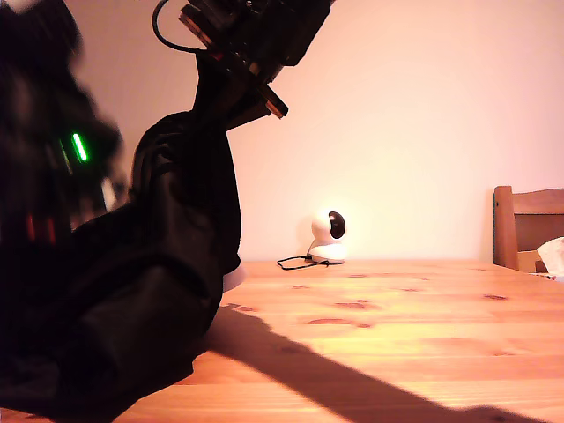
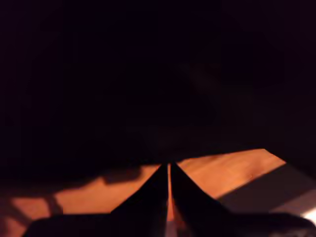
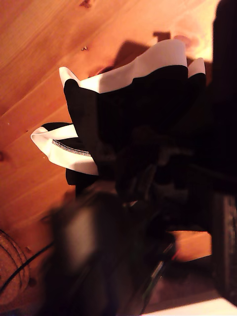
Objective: Fold the shorts in front of you. After folding it, place it to the right side.
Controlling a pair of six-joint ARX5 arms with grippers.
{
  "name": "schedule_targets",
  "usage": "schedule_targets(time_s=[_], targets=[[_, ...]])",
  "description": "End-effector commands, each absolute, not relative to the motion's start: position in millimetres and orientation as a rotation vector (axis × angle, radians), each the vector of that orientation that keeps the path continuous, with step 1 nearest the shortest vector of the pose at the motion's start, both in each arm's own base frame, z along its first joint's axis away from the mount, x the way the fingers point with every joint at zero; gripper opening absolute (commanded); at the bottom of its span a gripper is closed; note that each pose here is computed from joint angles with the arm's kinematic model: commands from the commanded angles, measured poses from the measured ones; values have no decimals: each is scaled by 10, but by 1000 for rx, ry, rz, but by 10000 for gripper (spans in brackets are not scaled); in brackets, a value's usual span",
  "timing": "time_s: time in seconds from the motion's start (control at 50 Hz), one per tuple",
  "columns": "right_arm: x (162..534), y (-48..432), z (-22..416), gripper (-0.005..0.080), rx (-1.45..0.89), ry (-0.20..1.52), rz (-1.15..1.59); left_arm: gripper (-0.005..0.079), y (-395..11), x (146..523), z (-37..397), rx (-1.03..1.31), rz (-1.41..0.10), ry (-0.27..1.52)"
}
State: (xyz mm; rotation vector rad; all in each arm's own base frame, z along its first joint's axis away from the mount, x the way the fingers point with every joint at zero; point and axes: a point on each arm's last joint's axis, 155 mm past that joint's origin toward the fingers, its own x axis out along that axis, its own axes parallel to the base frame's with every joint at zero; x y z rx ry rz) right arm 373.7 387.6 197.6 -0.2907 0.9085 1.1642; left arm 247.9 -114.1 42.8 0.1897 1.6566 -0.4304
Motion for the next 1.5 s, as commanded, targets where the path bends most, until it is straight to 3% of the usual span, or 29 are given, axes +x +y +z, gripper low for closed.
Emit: schedule_targets(time_s=[0.0,0.14,0.4,0.64,1.12,1.48], targets=[[3727,3886,2109,-11,-283,874,1179,-8,-1144,2559,618,162,-414,1592],[3705,3913,2131,-11,-271,868,1198,-9,-1011,2772,840,190,-351,1450],[3683,3924,2125,-11,-273,873,1202,-19,-783,3570,876,174,-227,1194],[3677,3972,2148,-11,-276,854,1210,-19,-428,4003,601,28,-181,1148],[3606,4129,2192,-11,-276,816,1252,-19,-362,4300,17,-105,-249,1149],[3539,4079,2137,-11,-275,863,1255,-19,-700,4061,-258,-226,-384,1261]])
